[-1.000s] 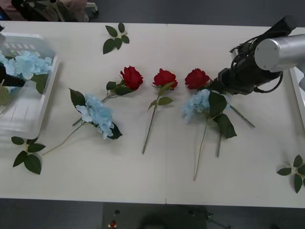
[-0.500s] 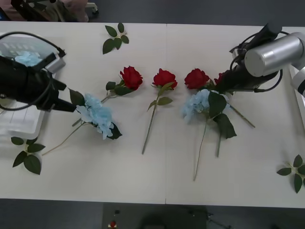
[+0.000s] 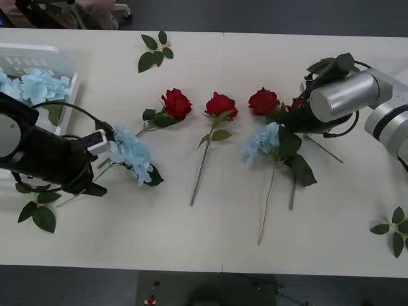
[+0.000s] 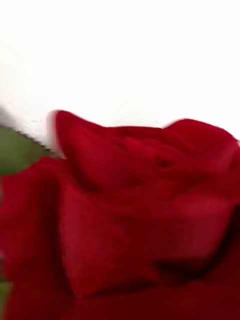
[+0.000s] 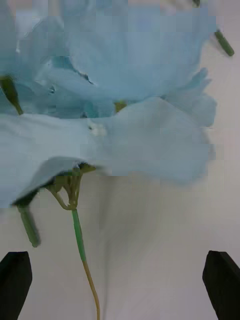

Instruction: Put the red flowers into the right box and the blue flowers into the left box

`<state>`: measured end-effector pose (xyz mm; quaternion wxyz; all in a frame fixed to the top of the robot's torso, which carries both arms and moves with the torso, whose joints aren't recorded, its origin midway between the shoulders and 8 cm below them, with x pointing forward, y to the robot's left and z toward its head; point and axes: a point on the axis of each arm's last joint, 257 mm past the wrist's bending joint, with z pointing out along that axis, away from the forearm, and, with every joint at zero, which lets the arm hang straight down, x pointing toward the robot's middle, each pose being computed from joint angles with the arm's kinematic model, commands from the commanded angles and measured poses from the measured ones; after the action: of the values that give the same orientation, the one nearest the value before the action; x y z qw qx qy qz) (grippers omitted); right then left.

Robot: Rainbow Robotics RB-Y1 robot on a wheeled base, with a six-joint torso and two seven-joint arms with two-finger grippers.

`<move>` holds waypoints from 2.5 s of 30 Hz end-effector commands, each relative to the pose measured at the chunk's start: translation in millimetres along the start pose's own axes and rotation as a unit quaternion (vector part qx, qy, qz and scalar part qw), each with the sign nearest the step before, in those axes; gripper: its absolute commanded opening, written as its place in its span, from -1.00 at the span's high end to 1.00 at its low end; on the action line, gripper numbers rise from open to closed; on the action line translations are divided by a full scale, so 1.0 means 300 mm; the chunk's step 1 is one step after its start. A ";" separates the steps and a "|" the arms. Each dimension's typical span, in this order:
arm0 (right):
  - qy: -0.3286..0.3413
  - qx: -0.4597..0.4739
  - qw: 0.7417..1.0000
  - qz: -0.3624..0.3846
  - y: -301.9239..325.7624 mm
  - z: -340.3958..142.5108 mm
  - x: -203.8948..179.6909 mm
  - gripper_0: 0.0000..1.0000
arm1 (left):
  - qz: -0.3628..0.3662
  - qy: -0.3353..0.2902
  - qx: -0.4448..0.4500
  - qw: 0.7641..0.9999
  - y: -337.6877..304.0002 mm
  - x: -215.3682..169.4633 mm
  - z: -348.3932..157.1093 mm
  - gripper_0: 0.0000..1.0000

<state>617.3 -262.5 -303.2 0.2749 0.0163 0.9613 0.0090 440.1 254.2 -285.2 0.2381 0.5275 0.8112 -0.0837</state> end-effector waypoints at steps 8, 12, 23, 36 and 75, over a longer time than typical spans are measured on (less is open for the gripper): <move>-0.011 -0.003 1.000 0.015 0.043 -0.014 -0.076 1.00 | 0.050 -0.024 -0.057 0.997 0.106 -0.105 0.059 -1.00; -0.016 -0.010 1.000 0.019 0.048 -0.029 -0.101 1.00 | 0.047 -0.016 -0.054 0.997 0.096 -0.072 0.115 0.10; -0.037 -0.046 0.998 0.016 0.076 -0.175 -0.273 1.00 | 0.052 -0.028 -0.070 0.996 0.124 -0.100 0.132 1.00; -0.034 -0.110 0.993 -0.036 -0.088 -0.497 -0.429 1.00 | 0.065 -0.002 -0.182 0.981 0.473 -0.197 -0.604 1.00; 0.057 -0.108 0.991 0.048 -0.360 -0.352 -0.125 -0.60 | -0.040 -0.181 -0.093 0.978 0.346 -0.278 -0.652 -1.00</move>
<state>585.7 -348.1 -214.4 0.2100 -0.0237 0.9672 0.1409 502.5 329.7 -64.7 0.4185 0.4454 0.7869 -0.0853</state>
